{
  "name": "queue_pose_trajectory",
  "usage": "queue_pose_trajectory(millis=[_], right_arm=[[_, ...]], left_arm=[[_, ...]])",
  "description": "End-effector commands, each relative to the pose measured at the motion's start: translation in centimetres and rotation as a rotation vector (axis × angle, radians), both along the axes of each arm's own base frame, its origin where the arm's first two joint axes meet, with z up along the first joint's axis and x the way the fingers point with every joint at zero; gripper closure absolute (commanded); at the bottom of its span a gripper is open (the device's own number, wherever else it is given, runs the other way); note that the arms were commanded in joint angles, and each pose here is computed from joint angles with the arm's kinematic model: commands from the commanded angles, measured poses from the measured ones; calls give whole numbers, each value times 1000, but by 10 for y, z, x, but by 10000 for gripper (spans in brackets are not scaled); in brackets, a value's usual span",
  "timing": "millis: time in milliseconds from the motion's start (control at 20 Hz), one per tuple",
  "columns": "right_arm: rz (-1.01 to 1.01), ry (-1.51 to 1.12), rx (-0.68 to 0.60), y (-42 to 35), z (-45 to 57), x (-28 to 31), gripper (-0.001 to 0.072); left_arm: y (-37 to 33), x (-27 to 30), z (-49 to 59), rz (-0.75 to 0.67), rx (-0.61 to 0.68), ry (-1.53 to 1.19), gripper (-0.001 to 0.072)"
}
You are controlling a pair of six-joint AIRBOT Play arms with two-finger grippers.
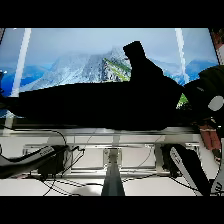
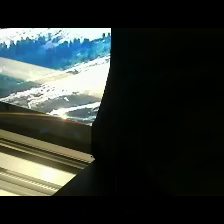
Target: Fold the clothes and pants, and hang the long-sleeved shirts on hangers.
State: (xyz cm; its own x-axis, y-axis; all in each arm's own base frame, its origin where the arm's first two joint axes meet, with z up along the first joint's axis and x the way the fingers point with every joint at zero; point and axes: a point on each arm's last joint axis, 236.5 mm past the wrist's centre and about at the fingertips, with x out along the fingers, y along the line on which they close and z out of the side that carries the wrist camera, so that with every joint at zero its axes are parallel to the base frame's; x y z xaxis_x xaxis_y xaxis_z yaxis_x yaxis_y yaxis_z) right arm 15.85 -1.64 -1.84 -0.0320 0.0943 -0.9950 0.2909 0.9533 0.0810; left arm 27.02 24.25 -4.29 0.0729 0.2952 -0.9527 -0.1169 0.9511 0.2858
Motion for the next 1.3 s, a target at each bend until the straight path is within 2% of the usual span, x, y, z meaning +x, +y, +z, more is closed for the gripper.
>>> queue_pose_trajectory(millis=[0, 50, 100, 150, 200, 250, 350, 550, 650, 850, 1050, 1250], right_arm=[[1, 51, 36, 9, -9, -15, 693], [-2, 26, 30, 8, -9, -9, 690], [-4, -3, 23, 6, -10, -2, 617], [14, -27, 18, 5, -10, 4, 406], [56, -49, 14, 4, -10, 8, 122], [85, -76, 8, 2, -9, 13, 10], [87, -162, -17, -3, -2, 35, 15], [53, -490, -17, -2, 45, 118, 28], [99, -537, -9, 6, 57, 151, 29], [279, -511, 31, 62, 46, 226, 28], [421, -559, 56, 137, 20, 307, 29], [468, -589, -31, 155, -15, 369, 30]], left_arm=[[7, 3, -1, -18, 33, -9, 696], [7, 4, 0, -19, 34, -12, 614], [7, 4, 0, -21, 35, -12, 288], [8, 5, 0, -18, 37, -17, -3], [8, 6, 0, -19, 39, -20, -10], [9, 7, 1, -20, 41, -24, -9], [11, 14, 7, -25, 54, -45, -8], [15, 50, 47, 27, 96, -174, 1], [6, 77, 71, 13, 104, -253, 1], [-47, 128, 94, -112, 66, -359, 2], [-107, 153, 94, -258, 40, -365, 2], [-165, 167, 94, -389, 12, -369, 2]])
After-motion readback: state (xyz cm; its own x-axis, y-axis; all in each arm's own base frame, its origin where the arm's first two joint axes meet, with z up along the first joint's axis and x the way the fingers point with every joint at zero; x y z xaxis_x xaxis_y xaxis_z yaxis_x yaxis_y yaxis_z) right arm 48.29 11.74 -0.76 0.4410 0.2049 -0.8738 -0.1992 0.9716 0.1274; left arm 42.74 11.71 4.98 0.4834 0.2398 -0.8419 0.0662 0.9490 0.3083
